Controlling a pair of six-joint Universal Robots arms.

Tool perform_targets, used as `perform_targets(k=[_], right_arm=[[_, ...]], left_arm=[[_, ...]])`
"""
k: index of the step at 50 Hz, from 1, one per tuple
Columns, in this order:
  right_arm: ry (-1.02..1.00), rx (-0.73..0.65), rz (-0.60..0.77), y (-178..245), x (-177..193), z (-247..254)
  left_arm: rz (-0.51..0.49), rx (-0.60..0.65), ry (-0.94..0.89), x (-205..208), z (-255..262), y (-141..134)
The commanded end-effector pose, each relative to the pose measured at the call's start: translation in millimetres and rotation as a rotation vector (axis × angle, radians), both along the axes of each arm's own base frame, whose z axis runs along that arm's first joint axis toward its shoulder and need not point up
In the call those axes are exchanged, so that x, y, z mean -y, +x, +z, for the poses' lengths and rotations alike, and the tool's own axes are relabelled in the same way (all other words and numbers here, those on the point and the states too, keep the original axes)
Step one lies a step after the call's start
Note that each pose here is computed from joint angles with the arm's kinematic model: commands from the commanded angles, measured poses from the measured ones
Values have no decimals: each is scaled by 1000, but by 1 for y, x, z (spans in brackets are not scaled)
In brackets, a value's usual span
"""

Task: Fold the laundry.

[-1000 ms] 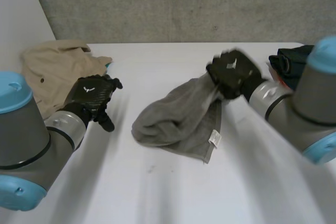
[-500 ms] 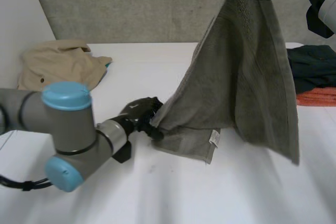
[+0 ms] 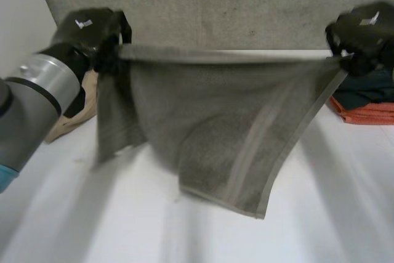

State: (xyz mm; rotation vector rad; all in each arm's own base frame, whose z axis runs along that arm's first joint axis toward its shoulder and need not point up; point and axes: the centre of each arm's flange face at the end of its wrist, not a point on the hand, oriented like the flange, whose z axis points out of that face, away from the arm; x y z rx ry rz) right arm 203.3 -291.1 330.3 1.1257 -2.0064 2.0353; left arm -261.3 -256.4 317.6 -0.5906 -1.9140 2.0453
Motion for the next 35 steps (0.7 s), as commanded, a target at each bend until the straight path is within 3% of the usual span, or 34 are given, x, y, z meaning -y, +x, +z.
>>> perform_targets(k=[1, 5, 9, 15, 20, 25, 35], right_arm=[[172, -62, 8, 9, 25, -61], [149, -43, 13, 29, 43, -76], [-13, 45, -3, 55, 66, -65], [-475, 260, -65, 67, 105, 6], [-717, 379, -77, 66, 103, 53], [-713, 387, -46, 74, 84, 62], [-401, 248, 31, 66, 44, -4]], left_arm=[[-32, 357, 111, 24, -81, -21], [-8, 394, 80, 51, -93, -35], [40, 327, -75, 88, -67, -50], [168, 142, -511, 138, 10, -47], [225, 33, -754, 136, 59, -42], [185, 43, -770, 116, 72, -39], [40, 181, -548, 55, 23, -24]])
